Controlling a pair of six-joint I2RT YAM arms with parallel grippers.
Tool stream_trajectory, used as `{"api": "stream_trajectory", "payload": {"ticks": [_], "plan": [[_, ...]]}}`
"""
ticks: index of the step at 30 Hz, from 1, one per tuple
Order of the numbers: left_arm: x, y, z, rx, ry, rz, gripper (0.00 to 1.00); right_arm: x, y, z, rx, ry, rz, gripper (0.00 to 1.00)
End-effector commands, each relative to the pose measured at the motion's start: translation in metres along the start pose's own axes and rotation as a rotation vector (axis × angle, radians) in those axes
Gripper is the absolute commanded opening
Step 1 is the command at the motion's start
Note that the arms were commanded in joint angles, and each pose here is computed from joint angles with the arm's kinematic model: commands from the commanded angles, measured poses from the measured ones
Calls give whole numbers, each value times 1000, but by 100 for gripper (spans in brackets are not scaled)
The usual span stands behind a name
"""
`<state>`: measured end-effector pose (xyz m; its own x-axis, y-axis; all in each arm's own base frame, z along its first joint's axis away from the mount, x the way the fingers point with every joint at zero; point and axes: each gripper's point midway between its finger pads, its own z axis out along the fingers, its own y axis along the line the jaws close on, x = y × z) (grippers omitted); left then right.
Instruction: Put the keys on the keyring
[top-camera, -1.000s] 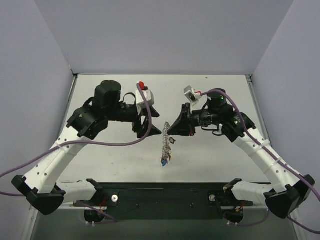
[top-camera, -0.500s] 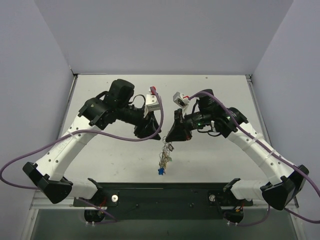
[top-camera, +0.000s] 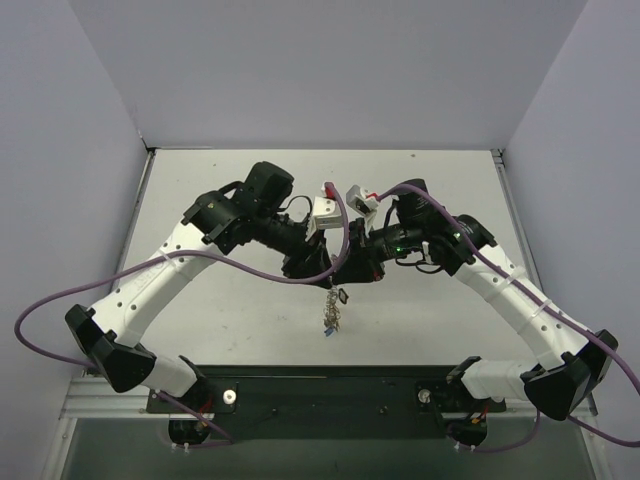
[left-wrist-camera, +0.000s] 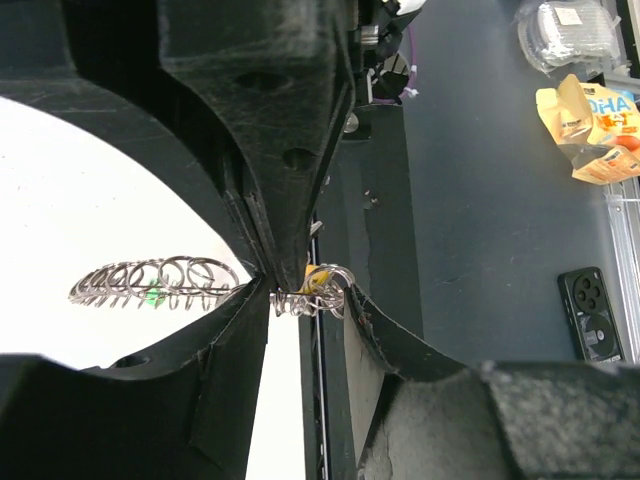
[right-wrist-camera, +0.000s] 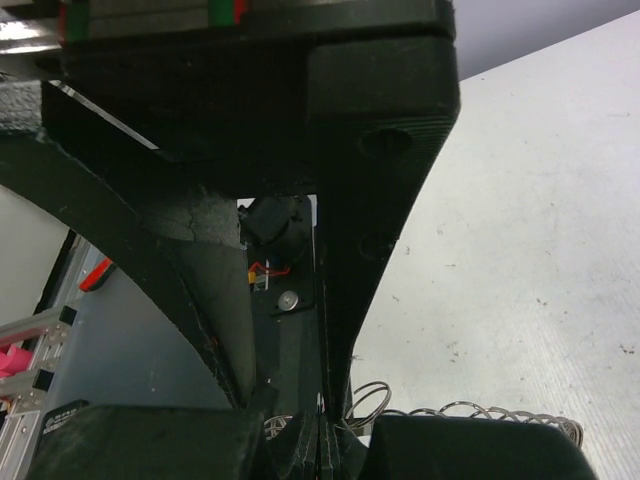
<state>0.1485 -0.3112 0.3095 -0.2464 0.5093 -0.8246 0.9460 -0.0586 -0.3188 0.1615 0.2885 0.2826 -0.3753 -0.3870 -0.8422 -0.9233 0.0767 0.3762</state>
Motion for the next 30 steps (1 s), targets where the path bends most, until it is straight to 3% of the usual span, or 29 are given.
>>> {"api": "stream_trajectory", "payload": {"ticks": [1,6,13,20,26,30], "plan": [[-12,-2,-4,-10,-32,52,45,-25,15,-8,-32,-64,-106,0],[-7,-1,0,2,-23,35,32,-26,12,-10,-7,-67,-115,0],[-2,4,1,-26,-13,29,43,-28,15,-13,2,-84,-131,0],[3,9,5,-29,-8,21,43,-29,15,-13,7,-90,-133,0],[-4,7,8,-7,-50,31,26,-28,14,-12,3,-88,-128,0],[-8,7,11,3,-68,35,20,-28,12,-12,11,-90,-128,0]]}}
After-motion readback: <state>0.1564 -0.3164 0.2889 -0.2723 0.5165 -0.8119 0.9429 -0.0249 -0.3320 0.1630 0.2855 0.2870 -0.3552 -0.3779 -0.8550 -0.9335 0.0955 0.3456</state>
